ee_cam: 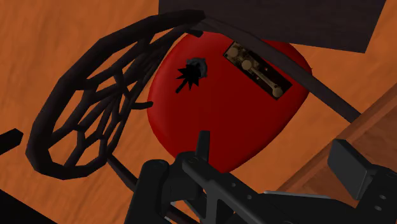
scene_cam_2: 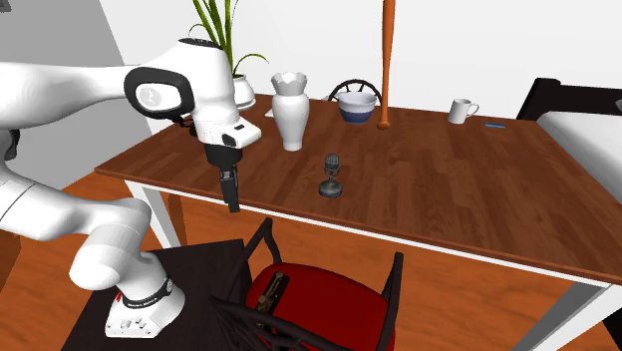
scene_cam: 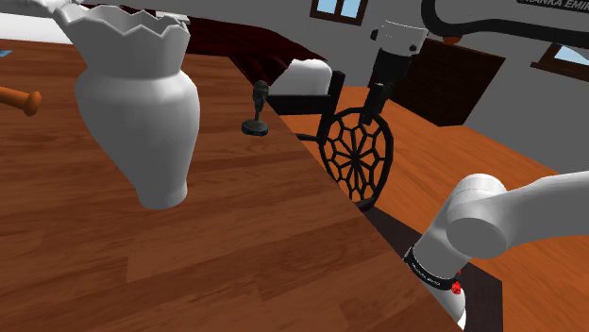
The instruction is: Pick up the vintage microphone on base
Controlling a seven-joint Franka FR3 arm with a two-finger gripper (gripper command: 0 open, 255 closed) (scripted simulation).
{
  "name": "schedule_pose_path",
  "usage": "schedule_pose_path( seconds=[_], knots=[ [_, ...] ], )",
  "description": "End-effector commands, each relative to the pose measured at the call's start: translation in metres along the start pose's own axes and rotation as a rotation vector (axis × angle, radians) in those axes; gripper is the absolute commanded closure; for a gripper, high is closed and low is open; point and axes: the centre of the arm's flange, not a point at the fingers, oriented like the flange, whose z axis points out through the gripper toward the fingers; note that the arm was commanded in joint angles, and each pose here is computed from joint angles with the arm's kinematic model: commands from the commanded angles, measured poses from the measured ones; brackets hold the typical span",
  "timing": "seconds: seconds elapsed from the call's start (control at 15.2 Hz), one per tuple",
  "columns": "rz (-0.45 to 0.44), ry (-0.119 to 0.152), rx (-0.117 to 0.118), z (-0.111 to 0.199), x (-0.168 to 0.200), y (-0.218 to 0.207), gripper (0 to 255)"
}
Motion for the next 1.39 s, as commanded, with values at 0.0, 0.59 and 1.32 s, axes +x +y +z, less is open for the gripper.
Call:
schedule_pose_path(
  seconds=[0.0,0.59,1.32],
  knots=[
    [0.000,0.000,0.000,0.000,0.000,0.000,0],
    [0.142,0.018,0.011,-0.015,0.104,-0.047,0],
    [0.315,0.041,0.025,-0.036,0.239,-0.084,0]
  ],
)
